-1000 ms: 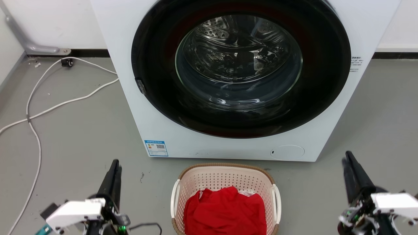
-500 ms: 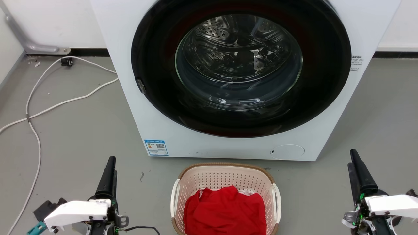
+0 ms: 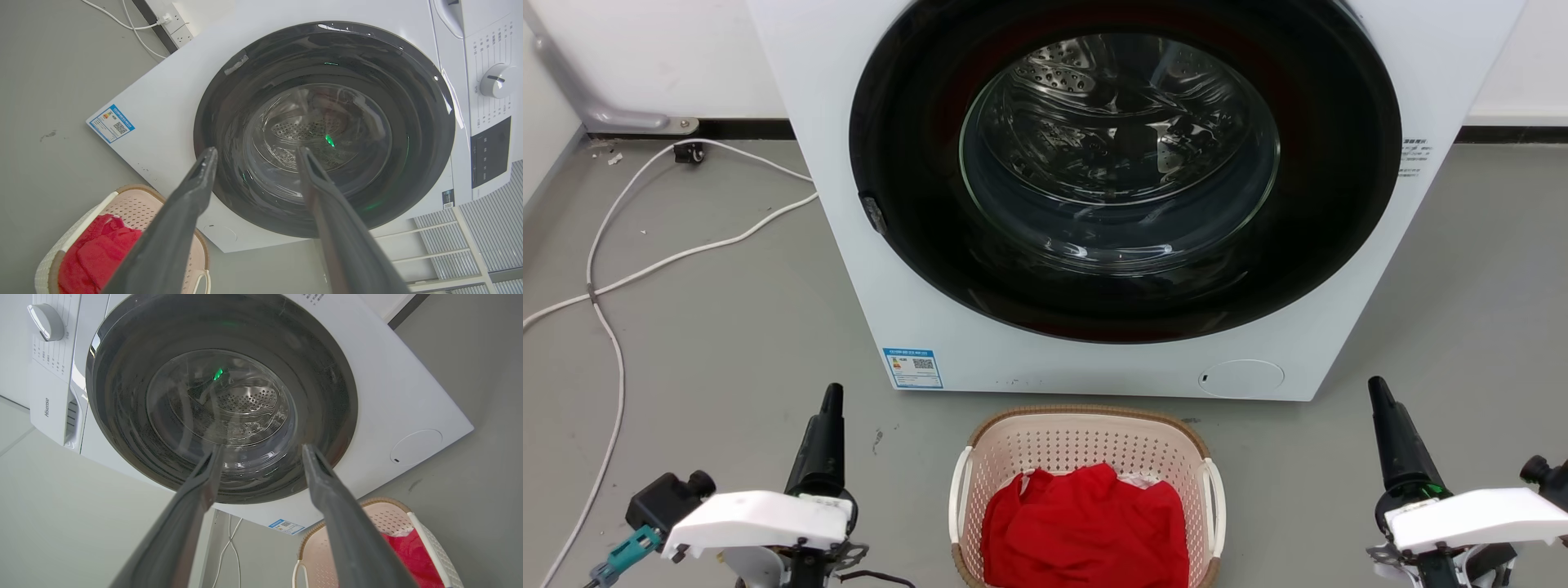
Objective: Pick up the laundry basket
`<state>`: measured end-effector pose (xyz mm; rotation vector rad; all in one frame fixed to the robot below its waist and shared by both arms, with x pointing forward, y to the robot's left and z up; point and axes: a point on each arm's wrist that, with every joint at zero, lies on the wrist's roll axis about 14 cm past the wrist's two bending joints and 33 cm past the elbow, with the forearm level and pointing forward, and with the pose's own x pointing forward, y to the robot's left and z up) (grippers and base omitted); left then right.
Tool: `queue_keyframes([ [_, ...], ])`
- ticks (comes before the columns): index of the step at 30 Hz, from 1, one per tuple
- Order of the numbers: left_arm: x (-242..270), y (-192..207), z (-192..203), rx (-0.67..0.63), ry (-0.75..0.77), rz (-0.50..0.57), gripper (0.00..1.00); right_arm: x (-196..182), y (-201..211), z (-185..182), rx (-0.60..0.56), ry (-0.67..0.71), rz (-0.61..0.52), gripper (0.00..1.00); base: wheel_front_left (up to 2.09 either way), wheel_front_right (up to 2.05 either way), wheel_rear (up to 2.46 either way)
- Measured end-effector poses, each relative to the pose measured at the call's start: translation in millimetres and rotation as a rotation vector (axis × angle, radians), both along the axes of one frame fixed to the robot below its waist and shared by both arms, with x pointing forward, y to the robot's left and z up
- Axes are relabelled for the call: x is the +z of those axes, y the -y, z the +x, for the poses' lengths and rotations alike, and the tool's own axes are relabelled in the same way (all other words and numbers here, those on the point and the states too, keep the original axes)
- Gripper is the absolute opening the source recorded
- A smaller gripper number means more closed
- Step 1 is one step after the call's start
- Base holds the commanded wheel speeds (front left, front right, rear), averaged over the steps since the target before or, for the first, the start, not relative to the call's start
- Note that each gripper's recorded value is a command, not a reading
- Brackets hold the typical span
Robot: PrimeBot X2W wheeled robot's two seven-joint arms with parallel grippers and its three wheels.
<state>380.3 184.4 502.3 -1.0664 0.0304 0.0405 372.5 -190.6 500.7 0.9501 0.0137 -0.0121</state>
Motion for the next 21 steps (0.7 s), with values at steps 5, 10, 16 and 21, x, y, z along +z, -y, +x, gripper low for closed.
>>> queue_keyframes([
  [5, 4.7, 4.8, 0.1, -0.007, 0.012, 0.131, 1.0, 6.8, -3.9, -0.7, 0.01, 0.027, -0.131, 1.0, 0.0, 0.0, 0.0],
  [10, 6.3, 5.6, -1.8, -0.004, 0.017, 0.207, 1.0, 9.5, -5.9, -2.5, 0.015, 0.041, -0.216, 1.0, 0.0, 0.0, 0.0],
  [16, 11.4, 9.0, -2.7, -0.005, 0.04, 0.292, 1.0, 13.6, -8.9, -3.9, 0.021, 0.061, -0.307, 1.0, 0.0, 0.0, 0.0],
  [21, 16.5, 10.8, -3.5, -0.006, 0.062, 0.353, 1.0, 14.5, -10.8, -6.7, 0.026, 0.07, -0.378, 1.0, 0.0, 0.0, 0.0],
])
